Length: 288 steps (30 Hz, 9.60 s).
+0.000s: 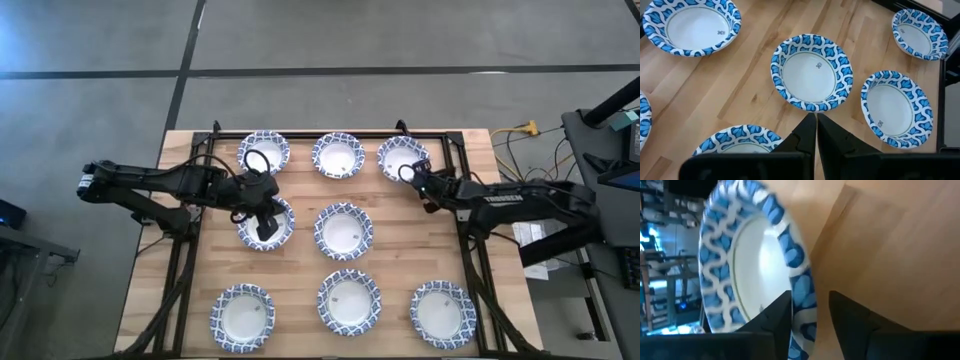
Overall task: Nest bowls inside each other
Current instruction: Stack the white patterned bowl on top of the center white patterned bowl
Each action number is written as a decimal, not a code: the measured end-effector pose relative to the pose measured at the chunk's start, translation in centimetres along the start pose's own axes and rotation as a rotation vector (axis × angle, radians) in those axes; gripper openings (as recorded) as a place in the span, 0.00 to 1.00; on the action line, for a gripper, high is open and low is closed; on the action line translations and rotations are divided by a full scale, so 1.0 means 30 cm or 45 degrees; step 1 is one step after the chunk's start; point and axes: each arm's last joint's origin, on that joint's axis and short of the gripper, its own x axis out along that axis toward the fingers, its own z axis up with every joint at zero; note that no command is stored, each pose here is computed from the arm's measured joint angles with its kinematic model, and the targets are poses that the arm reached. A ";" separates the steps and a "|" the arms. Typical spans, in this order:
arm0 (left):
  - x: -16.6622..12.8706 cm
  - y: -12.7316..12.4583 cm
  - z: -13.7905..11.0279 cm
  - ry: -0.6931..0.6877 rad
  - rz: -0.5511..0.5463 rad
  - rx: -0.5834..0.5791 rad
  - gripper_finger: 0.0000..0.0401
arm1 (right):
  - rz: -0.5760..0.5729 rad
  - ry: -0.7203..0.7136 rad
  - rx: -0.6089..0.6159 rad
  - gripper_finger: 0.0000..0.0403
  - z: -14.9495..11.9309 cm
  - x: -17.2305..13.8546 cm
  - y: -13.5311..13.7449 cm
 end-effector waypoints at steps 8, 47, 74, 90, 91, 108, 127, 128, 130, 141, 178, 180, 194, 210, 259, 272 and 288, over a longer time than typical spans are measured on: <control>0.000 -0.001 -0.001 0.012 -0.018 -0.003 0.00 | 0.068 0.048 -0.077 0.06 -0.035 0.022 0.038; 0.000 -0.009 0.016 -0.051 -0.051 0.070 0.00 | 0.406 1.244 -1.266 0.02 -0.249 -0.398 0.436; 0.000 -0.011 0.014 -0.032 -0.086 0.093 0.00 | -0.132 1.440 -1.907 0.04 -0.534 -0.143 0.454; 0.000 -0.011 0.014 -0.033 -0.084 0.122 0.00 | -0.026 1.412 -1.946 0.35 -0.531 -0.171 0.485; 0.000 -0.011 0.014 -0.033 -0.084 0.122 0.00 | -0.002 1.374 -1.953 0.36 -0.525 -0.182 0.498; 0.001 -0.009 0.011 -0.023 -0.076 0.089 0.00 | -0.030 1.262 -2.029 0.22 -0.490 -0.210 0.474; -0.003 0.170 -0.420 0.342 0.294 -0.970 0.00 | 0.301 1.054 -2.011 0.16 -0.322 -0.410 0.530; 0.006 0.184 -0.446 0.322 0.258 -1.041 0.00 | 0.316 1.047 -2.007 0.16 -0.308 -0.421 0.527; 0.024 0.208 -0.492 0.293 0.184 -1.163 0.00 | 0.351 1.021 -1.989 0.16 -0.278 -0.443 0.524; 0.057 0.279 -0.625 0.365 0.143 -1.352 0.01 | 0.419 0.967 -1.856 0.15 -0.153 -0.502 0.459; 0.245 0.274 -0.672 0.008 0.010 -1.622 0.57 | 0.495 0.995 -1.769 0.16 -0.147 -0.520 0.425; 0.243 0.272 -0.668 -0.005 -0.009 -1.614 0.52 | 0.492 0.995 -1.765 0.16 -0.147 -0.520 0.425; 0.239 0.274 -0.664 -0.043 -0.013 -1.585 0.15 | 0.484 0.997 -1.747 0.16 -0.147 -0.520 0.425; 0.202 0.233 -0.583 -0.148 -0.156 -1.533 0.00 | 0.504 0.992 -1.794 0.16 -0.147 -0.520 0.425; 0.660 0.182 -0.120 0.452 -0.327 -1.335 0.00 | 0.763 0.931 -1.885 0.16 0.094 -0.673 0.363; 0.652 0.185 -0.111 0.452 -0.373 -1.282 0.18 | 0.761 0.931 -1.890 0.16 0.093 -0.671 0.361; 0.476 0.177 -0.049 0.288 -0.394 -1.216 0.53 | 0.750 0.933 -1.894 0.16 0.089 -0.665 0.358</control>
